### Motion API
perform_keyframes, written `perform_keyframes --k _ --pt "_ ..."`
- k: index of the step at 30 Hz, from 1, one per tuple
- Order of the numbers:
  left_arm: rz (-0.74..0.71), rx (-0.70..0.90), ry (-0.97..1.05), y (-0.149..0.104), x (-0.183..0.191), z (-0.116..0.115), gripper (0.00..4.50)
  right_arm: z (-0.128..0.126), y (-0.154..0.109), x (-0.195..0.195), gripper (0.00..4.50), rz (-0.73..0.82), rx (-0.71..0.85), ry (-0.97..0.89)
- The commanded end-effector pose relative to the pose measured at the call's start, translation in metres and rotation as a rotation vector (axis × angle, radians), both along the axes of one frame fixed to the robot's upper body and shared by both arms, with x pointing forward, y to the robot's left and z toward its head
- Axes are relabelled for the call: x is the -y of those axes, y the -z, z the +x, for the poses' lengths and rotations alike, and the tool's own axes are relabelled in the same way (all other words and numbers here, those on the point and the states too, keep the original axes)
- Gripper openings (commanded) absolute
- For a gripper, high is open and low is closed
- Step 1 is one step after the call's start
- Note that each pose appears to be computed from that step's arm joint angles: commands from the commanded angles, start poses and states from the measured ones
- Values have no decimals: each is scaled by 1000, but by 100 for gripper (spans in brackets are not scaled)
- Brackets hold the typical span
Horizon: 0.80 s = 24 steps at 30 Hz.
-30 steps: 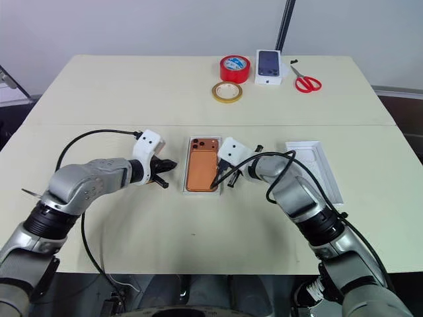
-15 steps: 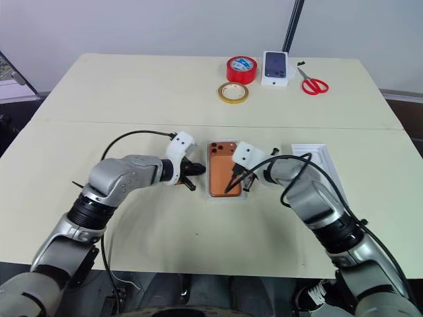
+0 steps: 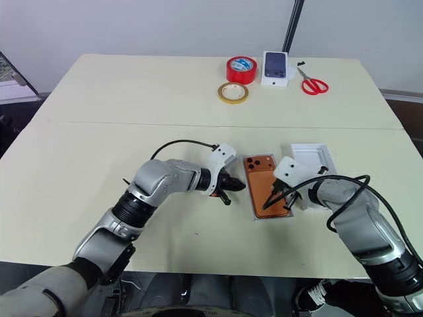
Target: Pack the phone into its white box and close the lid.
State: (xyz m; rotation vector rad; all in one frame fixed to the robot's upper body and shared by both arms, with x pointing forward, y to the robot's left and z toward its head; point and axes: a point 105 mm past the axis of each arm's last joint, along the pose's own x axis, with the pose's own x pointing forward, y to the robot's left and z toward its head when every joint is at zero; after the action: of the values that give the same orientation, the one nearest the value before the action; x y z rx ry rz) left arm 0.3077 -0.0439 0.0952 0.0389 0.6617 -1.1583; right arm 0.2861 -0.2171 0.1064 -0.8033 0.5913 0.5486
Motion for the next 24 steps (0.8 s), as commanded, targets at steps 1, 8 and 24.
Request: perform_keyframes --k 1,8,24 --pt "-67 45 28 -19 11 1 6 -5 -4 -3 0 8 7 -24" --pt "-71 47 -15 -19 0 8 6 -5 -15 7 0 -21 20 -9" --pt "-154 562 151 -57 -85 -22 0 5 -44 35 293 332 -105 278"
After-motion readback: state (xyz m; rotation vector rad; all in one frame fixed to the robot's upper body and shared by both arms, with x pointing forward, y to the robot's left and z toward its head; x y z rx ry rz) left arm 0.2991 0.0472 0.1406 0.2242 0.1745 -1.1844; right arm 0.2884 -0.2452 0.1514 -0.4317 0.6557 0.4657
